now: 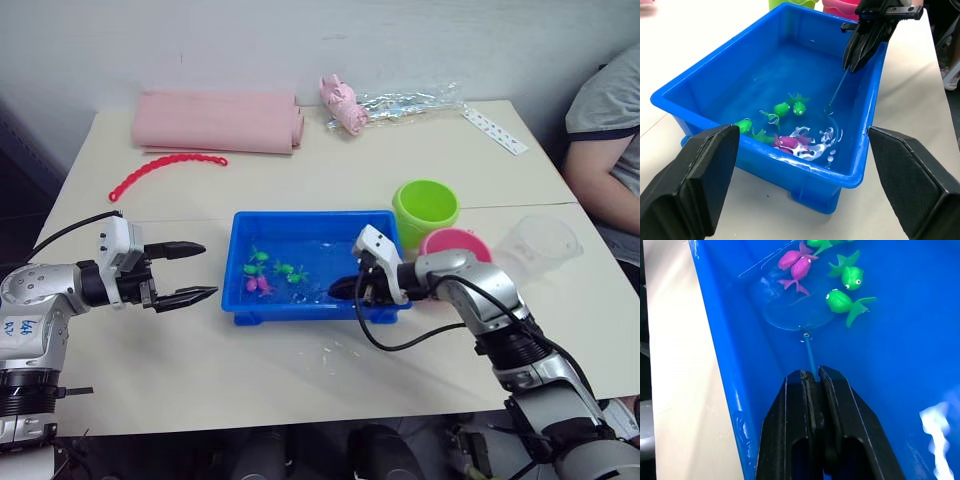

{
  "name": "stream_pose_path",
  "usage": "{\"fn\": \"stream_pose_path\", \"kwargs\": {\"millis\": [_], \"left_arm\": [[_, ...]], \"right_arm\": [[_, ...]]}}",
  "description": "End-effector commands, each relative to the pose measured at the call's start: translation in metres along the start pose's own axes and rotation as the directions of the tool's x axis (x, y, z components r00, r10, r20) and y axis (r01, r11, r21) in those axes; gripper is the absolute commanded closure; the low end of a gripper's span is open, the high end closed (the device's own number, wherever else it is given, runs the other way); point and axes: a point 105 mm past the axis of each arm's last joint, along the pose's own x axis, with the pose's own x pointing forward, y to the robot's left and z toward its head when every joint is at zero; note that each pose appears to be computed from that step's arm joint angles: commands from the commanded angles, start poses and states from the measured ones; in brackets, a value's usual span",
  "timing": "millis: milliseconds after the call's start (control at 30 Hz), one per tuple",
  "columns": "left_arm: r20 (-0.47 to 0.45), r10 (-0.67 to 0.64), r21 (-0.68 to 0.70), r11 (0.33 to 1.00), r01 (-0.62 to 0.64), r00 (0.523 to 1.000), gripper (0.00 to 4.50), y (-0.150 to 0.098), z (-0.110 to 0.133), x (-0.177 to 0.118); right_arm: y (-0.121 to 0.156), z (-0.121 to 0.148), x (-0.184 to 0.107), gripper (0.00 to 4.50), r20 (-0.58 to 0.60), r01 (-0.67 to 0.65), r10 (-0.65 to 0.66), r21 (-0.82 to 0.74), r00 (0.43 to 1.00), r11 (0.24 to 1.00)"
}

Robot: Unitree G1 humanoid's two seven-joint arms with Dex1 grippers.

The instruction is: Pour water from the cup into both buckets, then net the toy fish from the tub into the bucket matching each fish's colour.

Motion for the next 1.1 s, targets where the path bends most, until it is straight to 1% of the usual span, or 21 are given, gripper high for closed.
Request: {"fn": "stream_pose_path", "kwargs": {"millis": [33,233,367,567,833,1100], "left_arm": [[0.007,0.031,0.033,0.999,-0.031,0.999,0.04,0.004,0.008,-0.011],[0.008,0.035,0.032,0.999,-0.035,0.999,0.04,0.005,0.007,-0.011],[0.007,0.035,0.033,0.999,-0.036,0.999,0.04,0.006,0.006,-0.011],[0.007,0.037,0.037,0.999,-0.037,0.999,0.04,0.007,0.007,-0.012],[0.011,0.034,0.039,0.999,-0.034,0.999,0.04,0.009,0.008,-0.009],[0.011,0.034,0.040,0.999,-0.034,0.999,0.04,0.009,0.008,-0.008]], "right_arm": [[0.006,0.004,0.005,4.50,0.013,-0.007,0.008,-0.042,1.000,0.999],[0.001,0.014,0.009,4.50,0.069,0.038,-0.033,-0.071,0.997,0.997],[0.001,0.018,0.008,4.50,0.078,0.042,-0.032,-0.129,0.996,0.991],[0.000,0.024,0.004,4.50,0.109,0.052,-0.035,-0.156,0.993,0.986],[-0.002,0.018,0.001,4.50,0.084,0.053,-0.040,-0.163,0.996,0.985],[0.008,0.013,-0.002,4.50,0.073,-0.005,0.016,-0.141,0.997,0.990]]}}
